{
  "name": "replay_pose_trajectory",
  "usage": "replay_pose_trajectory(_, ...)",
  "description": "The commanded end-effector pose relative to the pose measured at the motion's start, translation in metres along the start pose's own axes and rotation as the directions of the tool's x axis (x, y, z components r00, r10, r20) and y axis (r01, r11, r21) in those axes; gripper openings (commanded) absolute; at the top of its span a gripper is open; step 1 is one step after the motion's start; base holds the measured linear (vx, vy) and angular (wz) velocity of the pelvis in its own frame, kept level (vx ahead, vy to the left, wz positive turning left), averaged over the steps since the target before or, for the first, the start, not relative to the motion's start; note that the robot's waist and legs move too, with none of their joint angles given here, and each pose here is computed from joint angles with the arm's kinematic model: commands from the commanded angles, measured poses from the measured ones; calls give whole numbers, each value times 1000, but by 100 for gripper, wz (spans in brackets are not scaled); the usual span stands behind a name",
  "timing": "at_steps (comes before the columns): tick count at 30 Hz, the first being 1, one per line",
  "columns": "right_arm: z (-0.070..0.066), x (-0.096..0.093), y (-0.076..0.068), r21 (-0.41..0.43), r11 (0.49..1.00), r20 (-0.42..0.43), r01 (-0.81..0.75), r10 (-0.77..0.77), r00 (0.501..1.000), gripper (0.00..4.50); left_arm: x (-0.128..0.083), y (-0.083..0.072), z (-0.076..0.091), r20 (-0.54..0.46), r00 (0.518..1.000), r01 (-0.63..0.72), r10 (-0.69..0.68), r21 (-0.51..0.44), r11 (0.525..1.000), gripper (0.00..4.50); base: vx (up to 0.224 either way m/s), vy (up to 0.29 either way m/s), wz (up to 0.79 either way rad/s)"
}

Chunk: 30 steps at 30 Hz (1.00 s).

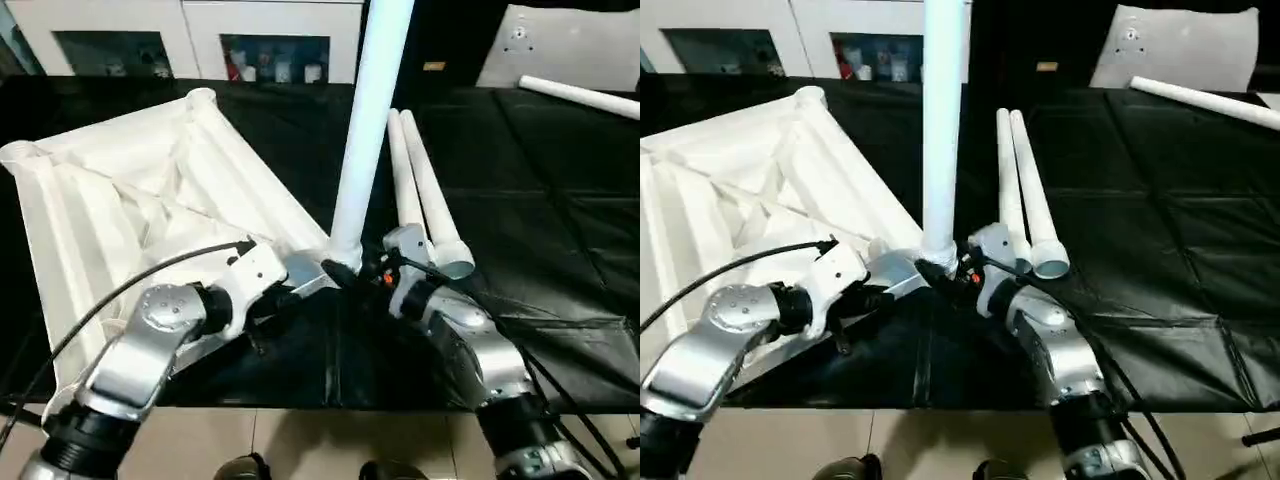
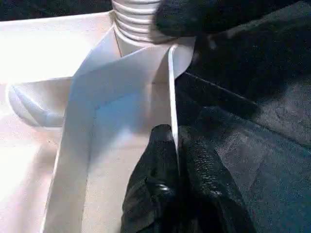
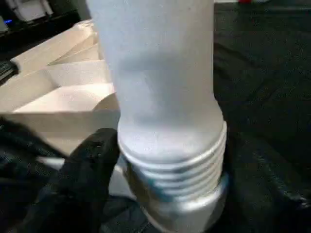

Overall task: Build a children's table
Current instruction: Rotate leg to tighten

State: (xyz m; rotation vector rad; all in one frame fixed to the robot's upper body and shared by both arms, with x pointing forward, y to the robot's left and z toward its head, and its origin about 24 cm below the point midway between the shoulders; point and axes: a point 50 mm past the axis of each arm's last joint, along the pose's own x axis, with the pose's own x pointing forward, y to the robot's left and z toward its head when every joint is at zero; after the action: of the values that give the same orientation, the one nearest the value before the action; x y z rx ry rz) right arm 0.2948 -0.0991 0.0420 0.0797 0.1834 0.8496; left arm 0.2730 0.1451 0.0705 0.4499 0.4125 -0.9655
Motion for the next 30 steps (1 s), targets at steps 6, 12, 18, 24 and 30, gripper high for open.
replay_pose_trajectory(6, 2, -30, 4, -67, 993, -47, -100, 97, 994, 439, -10, 12, 0, -23, 994, 111, -109, 131, 985, 0, 0, 0, 0)
replay_pose_trajectory(12, 28, -51, -2, -188, 959, -89, -211, 197, 976, 446, -15, 9, 2, -35, 956, 293, -292, 169, 941, 0, 0, 0, 0)
replay_pose_trajectory(18, 36, -51, -6, -234, 923, -166, -306, 272, 948, 446, -15, 10, 1, -82, 926, 378, -369, 210, 902, 0, 0, 0, 0)
replay_pose_trajectory(24, 31, -46, 0, -195, 879, -245, -436, 387, 889, 430, -13, 13, 1, -97, 917, 400, -388, 227, 888, 0, 0, 0, 0)
replay_pose_trajectory(30, 27, -33, -2, -170, 863, -273, -475, 422, 864, 380, -10, 13, 1, -108, 907, 420, -406, 239, 875, 0, 0, 0, 0)
